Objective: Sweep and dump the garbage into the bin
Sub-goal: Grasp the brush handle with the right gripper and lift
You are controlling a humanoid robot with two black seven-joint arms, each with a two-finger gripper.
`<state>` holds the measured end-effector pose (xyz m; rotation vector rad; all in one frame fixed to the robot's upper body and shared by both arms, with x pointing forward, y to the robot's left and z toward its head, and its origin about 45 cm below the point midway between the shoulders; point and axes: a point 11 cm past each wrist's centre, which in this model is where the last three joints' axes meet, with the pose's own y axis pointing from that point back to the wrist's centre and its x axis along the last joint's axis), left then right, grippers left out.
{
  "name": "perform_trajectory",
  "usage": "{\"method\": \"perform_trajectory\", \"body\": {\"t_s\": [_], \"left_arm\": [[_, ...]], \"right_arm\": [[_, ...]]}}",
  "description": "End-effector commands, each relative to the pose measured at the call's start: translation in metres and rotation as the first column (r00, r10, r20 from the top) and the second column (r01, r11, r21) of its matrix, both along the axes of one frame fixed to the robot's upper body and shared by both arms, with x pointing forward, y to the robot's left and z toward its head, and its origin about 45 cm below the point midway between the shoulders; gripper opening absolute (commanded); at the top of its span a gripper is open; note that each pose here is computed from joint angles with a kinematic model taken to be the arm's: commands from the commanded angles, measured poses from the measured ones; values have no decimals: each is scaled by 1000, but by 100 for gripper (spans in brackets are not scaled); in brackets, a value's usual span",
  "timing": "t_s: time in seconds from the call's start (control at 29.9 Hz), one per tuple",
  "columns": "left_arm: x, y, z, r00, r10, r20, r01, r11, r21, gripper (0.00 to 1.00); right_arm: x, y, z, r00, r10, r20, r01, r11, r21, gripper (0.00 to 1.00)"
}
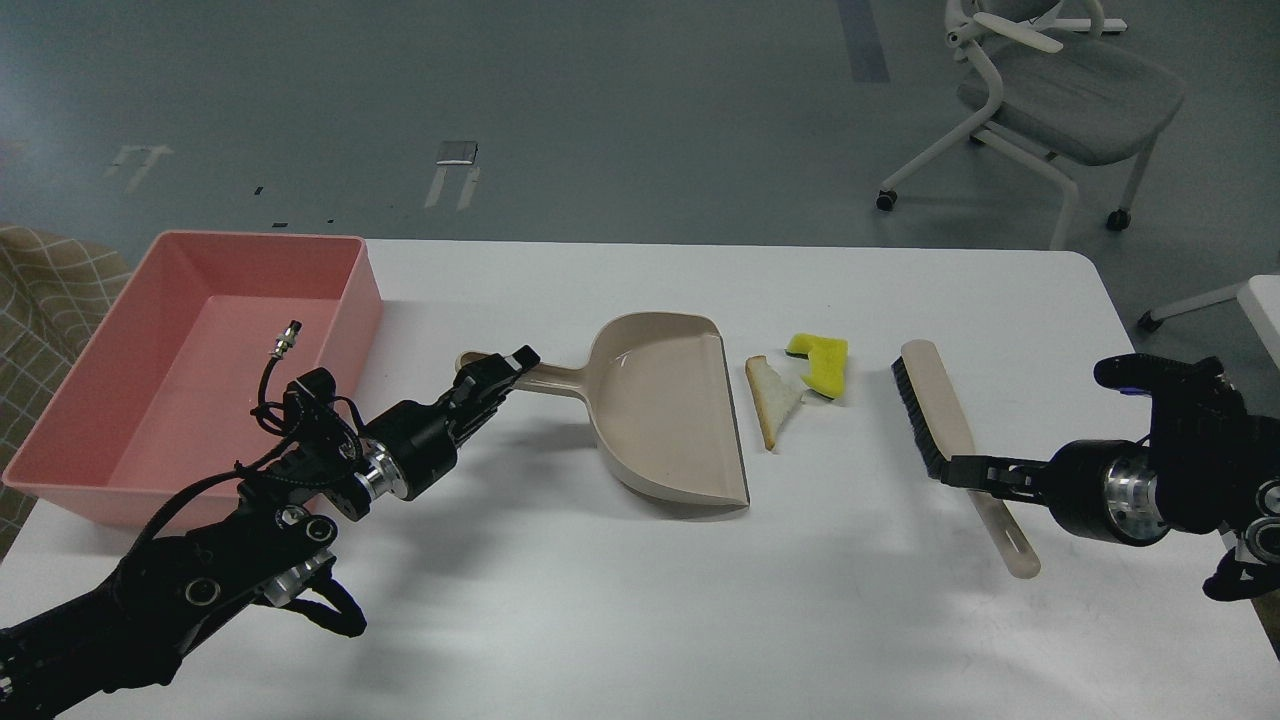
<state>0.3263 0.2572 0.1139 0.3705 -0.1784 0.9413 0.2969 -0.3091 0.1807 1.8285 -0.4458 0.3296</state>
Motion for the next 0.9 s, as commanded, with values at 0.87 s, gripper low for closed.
{"method": "perform_trajectory", "body": {"t_s": [0.87], "left_arm": [[0, 1, 0, 1000, 3, 1, -3, 1000, -3, 20]], "right_arm": [[-2, -1, -2, 1000, -4, -9, 4, 1000, -4, 30]]}}
